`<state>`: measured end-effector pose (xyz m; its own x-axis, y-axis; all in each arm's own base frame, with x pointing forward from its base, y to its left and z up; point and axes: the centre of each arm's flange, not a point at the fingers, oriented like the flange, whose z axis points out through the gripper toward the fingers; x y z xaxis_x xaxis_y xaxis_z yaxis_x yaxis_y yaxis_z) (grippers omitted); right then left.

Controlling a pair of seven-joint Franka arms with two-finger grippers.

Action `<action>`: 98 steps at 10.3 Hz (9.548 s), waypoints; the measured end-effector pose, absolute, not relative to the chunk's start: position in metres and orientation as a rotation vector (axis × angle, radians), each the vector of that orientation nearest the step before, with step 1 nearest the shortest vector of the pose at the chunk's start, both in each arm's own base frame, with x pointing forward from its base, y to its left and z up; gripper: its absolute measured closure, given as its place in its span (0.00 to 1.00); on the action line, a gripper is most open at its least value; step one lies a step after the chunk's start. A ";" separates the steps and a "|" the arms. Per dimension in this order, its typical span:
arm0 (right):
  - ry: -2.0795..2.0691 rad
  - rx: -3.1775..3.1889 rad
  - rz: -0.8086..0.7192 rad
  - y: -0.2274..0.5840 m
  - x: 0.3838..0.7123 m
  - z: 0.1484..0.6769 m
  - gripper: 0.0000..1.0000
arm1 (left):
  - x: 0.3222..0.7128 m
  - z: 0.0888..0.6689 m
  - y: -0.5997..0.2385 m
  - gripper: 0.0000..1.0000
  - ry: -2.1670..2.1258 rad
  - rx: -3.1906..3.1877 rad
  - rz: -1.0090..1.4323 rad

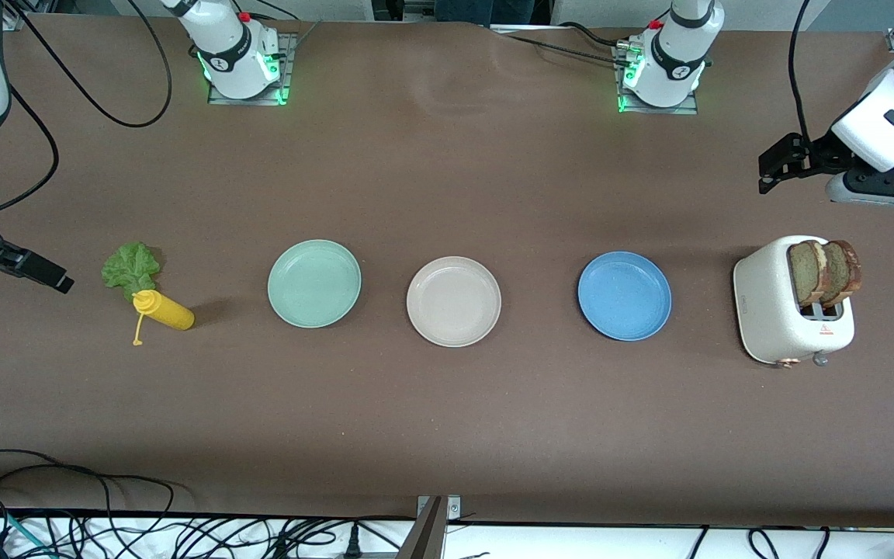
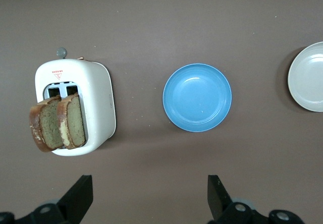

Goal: Make sandwich on beige plate with both arms

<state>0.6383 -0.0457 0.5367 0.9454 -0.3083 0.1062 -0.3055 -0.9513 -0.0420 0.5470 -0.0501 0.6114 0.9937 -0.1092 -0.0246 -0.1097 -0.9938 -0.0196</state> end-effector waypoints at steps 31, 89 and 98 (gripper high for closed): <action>0.492 -3.074 -0.169 -0.048 0.639 0.534 0.00 | 0.596 0.408 0.093 0.00 0.171 -3.047 0.127; 0.502 -3.073 -0.171 -0.052 0.639 0.534 0.00 | 0.663 0.262 -0.304 0.00 0.841 -3.820 0.180; 0.594 -2.999 -0.195 0.009 0.649 0.527 0.00 | 0.675 0.415 -0.176 0.00 0.698 -3.283 0.096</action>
